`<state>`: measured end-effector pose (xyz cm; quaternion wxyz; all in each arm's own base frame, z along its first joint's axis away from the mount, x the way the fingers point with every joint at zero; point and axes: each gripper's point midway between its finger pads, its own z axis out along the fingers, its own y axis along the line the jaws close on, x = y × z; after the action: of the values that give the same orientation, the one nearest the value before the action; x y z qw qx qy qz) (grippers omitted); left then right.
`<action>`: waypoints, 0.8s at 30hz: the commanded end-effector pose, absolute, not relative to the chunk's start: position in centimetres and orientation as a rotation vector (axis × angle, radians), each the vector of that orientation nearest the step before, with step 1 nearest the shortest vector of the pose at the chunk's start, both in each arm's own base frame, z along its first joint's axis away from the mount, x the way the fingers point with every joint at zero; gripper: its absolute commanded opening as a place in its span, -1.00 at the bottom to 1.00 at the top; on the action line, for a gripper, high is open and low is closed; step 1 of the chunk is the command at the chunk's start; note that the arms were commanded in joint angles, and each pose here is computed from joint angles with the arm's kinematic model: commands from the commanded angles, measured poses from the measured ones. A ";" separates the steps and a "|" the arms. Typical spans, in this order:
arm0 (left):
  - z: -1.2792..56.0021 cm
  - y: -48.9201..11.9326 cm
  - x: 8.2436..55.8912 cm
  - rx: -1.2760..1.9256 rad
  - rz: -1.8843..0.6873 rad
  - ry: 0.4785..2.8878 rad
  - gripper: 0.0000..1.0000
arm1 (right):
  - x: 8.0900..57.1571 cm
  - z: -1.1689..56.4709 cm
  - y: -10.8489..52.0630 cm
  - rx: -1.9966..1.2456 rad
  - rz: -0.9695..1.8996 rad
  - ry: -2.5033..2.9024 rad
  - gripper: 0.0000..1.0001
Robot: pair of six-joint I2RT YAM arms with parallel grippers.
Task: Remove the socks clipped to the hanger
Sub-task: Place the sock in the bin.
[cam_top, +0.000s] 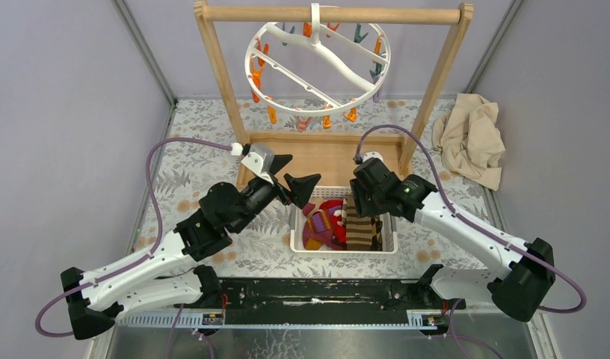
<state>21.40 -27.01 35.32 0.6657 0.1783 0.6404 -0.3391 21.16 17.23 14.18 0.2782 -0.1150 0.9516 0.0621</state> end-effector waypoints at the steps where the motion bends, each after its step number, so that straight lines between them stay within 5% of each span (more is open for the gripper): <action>1: 35.0 -26.6 21.6 0.386 -0.742 1.464 0.97 | 21.1 15.0 19.8 -0.413 0.211 2.506 0.03; 8: 34.5 -26.6 21.8 0.376 -0.734 1.490 0.97 | 20.5 12.7 23.1 -0.447 0.353 2.523 0.11; 24: 32.7 -27.3 22.3 0.387 -0.694 1.595 0.97 | 20.1 5.4 17.7 -0.106 0.274 2.635 0.41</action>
<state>21.92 -27.16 31.96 0.6315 0.1824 0.6869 -0.3098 18.87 18.29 4.59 0.2119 -0.0763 0.9701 0.0904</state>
